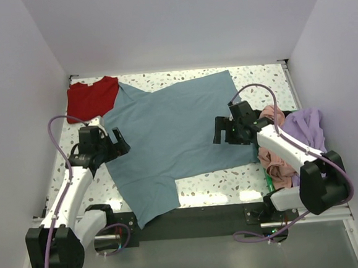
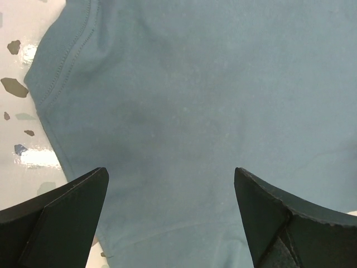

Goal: Fold and stack the t-shirts
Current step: Flatten the tshirt out

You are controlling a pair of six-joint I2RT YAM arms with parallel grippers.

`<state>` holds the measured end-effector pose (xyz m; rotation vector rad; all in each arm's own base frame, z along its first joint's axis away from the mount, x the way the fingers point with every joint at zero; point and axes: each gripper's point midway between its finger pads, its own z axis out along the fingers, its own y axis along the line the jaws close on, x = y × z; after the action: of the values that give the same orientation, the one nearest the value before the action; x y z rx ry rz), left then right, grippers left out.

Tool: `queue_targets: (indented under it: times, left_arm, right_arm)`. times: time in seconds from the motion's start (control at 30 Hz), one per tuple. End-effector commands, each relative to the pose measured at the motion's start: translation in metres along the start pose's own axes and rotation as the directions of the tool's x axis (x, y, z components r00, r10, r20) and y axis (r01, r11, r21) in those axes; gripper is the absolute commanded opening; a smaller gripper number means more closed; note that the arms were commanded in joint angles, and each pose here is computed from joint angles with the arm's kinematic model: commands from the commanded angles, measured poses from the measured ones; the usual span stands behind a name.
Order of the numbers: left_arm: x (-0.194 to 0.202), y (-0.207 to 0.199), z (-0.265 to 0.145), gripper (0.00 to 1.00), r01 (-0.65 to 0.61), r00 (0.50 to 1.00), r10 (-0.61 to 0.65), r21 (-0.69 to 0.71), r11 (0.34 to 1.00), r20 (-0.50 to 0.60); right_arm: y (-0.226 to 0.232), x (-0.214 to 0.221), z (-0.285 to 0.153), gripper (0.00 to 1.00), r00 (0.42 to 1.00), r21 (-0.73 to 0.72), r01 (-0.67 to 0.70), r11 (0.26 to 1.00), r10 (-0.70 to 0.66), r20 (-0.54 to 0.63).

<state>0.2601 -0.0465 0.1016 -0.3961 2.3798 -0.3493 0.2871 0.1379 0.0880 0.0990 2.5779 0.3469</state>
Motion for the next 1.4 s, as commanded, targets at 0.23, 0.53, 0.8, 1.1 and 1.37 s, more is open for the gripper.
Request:
queue_targets:
  times: [0.23, 0.53, 0.8, 1.1, 1.37]
  left_arm:
    - [0.007, 0.003, 0.029, 1.0, 0.073, 0.997, -0.074, -0.034, 0.997, -0.027]
    - [0.032, -0.003, 0.054, 1.0, 0.115, 0.989, -0.112, 0.028, 0.993, -0.096]
    - [0.053, 0.015, 0.082, 1.0, 0.104, 0.974, -0.11, -0.04, 0.994, -0.2]
    - [0.035, 0.038, 0.102, 1.0, 0.074, 0.975, -0.098, -0.121, 0.99, -0.201]
    - [-0.002, 0.051, 0.124, 1.0, 0.053, 0.979, -0.084, -0.17, 0.984, -0.184]
  right_arm:
    - [0.004, -0.003, 0.013, 0.98, 1.0, -0.011, -0.016, 1.0, 0.016, -0.006]
    - [0.005, 0.013, 0.04, 0.96, 0.995, -0.012, -0.02, 1.0, 0.019, -0.103]
    - [0.004, 0.025, 0.056, 0.95, 0.985, -0.011, -0.014, 1.0, 0.012, -0.174]
    - [-0.002, 0.034, 0.073, 0.94, 0.971, 0.02, -0.001, 1.0, 0.006, -0.237]
    - [0.001, 0.027, 0.089, 0.94, 0.961, 0.036, 0.003, 0.999, 0.007, -0.275]
